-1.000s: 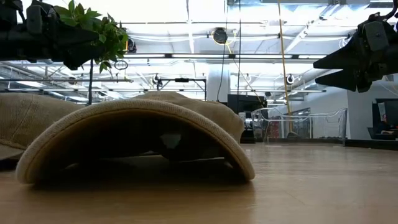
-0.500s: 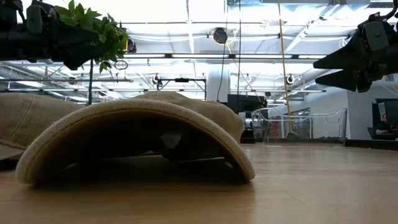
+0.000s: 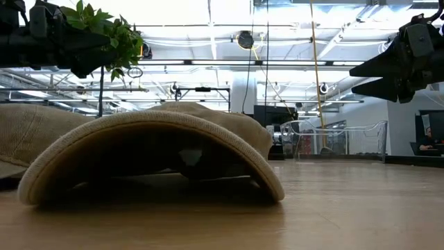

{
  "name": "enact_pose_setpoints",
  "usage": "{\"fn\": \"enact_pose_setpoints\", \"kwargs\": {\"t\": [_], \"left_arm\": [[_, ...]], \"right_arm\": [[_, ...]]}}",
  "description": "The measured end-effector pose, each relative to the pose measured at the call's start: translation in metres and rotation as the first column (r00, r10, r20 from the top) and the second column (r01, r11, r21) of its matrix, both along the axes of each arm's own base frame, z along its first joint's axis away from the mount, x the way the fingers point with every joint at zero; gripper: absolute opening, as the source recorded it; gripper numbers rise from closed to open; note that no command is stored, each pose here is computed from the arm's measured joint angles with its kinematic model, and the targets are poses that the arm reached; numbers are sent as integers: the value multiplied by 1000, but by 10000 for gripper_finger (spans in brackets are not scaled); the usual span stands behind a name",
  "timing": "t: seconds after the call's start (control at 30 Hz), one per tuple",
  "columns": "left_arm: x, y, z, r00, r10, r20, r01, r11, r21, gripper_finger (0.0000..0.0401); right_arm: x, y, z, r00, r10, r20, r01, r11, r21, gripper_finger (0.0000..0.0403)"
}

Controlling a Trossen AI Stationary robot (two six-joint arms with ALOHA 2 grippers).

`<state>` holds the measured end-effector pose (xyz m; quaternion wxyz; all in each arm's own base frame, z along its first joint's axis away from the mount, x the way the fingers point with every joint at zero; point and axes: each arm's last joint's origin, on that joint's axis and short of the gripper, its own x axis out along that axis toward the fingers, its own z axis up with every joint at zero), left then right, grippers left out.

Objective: Pick & Place hat

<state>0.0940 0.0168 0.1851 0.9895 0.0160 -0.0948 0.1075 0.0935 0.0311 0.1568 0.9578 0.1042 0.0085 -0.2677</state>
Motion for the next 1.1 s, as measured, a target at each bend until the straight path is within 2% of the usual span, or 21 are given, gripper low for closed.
{"fn": "enact_pose_setpoints", "kwargs": {"t": [1.1], "left_arm": [[0,0,0,1000,0,1,0,1000,0,324]], "right_arm": [[0,0,1,1000,-4,15,4,1000,9,361]]}}
